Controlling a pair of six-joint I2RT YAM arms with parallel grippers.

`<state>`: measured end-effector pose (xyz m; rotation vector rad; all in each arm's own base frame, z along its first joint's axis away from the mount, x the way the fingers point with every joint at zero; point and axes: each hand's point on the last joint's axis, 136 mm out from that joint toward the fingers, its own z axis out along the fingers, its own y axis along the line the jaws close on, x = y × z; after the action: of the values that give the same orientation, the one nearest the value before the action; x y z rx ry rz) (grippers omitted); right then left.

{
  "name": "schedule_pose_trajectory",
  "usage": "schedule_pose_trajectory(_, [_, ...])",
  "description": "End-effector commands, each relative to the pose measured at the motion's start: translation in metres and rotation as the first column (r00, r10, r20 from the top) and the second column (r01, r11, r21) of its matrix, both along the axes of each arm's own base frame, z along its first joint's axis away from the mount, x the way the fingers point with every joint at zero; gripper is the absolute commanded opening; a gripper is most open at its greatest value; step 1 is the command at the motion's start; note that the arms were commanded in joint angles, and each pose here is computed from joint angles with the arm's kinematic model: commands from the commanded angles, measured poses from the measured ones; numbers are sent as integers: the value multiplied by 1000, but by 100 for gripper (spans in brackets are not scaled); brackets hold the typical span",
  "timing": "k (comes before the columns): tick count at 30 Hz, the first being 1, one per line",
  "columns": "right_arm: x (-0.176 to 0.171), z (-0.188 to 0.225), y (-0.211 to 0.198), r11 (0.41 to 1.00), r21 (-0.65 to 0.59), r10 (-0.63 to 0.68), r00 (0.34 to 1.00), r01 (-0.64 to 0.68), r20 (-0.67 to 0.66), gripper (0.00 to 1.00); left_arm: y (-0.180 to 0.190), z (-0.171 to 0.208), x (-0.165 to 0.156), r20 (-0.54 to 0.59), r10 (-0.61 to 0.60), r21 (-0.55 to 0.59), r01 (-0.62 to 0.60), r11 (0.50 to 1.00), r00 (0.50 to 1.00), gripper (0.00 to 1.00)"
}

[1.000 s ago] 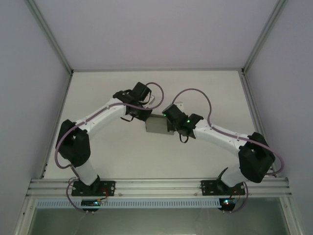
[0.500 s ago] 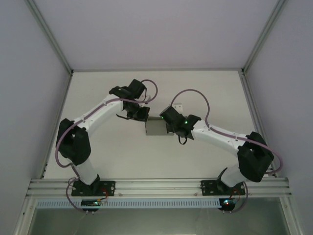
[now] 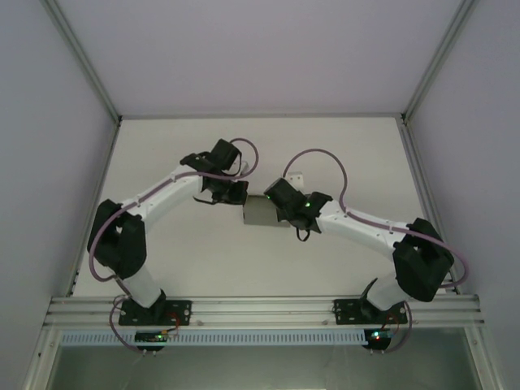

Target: Assemble paper box

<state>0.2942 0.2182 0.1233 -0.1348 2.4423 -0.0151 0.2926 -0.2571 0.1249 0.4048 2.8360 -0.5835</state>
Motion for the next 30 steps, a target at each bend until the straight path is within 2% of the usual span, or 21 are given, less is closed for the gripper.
schedule_pose_trajectory(1, [-29, -41, -14, 995, -91, 23, 991, -35, -134, 0, 21, -55, -44, -149, 7, 170, 19, 985, 989, 0])
schedule_pose_trajectory(6, [-30, -38, -9, 997, -42, 54, 994, -59, -99, 3, 32, -73, -59, -133, 4, 267, 32, 963, 991, 0])
schedule_pose_trajectory(9, [-28, -25, -4, 995, 2, 102, 993, -102, -65, 12, 34, -76, -59, -124, 21, 270, 13, 963, 992, 0])
schedule_pose_trajectory(11, [-24, -10, -4, 992, 29, 120, 992, -120, -31, 27, 33, -75, -57, -113, 25, 263, 6, 965, 993, 0])
schedule_pose_trajectory(14, [-21, 16, 0, 979, 105, 175, 984, -176, 23, 36, 32, -74, -54, -95, 23, 258, 3, 966, 995, 0])
schedule_pose_trajectory(16, [-20, 34, 4, 961, 176, 207, 976, -215, 63, 52, 31, -73, -54, -91, 18, 255, 5, 967, 996, 0])
schedule_pose_trajectory(20, [-14, 63, 7, 923, 285, 226, 964, -257, 138, 70, 31, -74, -54, -92, 17, 253, 7, 967, 996, 0])
schedule_pose_trajectory(22, [-6, 70, 3, 914, 320, 208, 966, -248, 153, 87, 30, -73, -54, -91, 15, 250, 8, 968, 996, 0])
schedule_pose_trajectory(23, [-3, 71, 1, 912, 332, 201, 968, -242, 151, 91, 30, -73, -54, -90, 14, 249, 9, 969, 996, 0])
schedule_pose_trajectory(28, [18, 48, -23, 950, 292, 97, 993, -110, 59, 98, 27, -73, -53, -94, 6, 238, 17, 971, 996, 0])
schedule_pose_trajectory(30, [21, 33, -27, 955, 288, 81, 997, -76, -3, 96, 27, -72, -53, -95, 2, 240, 21, 970, 995, 0])
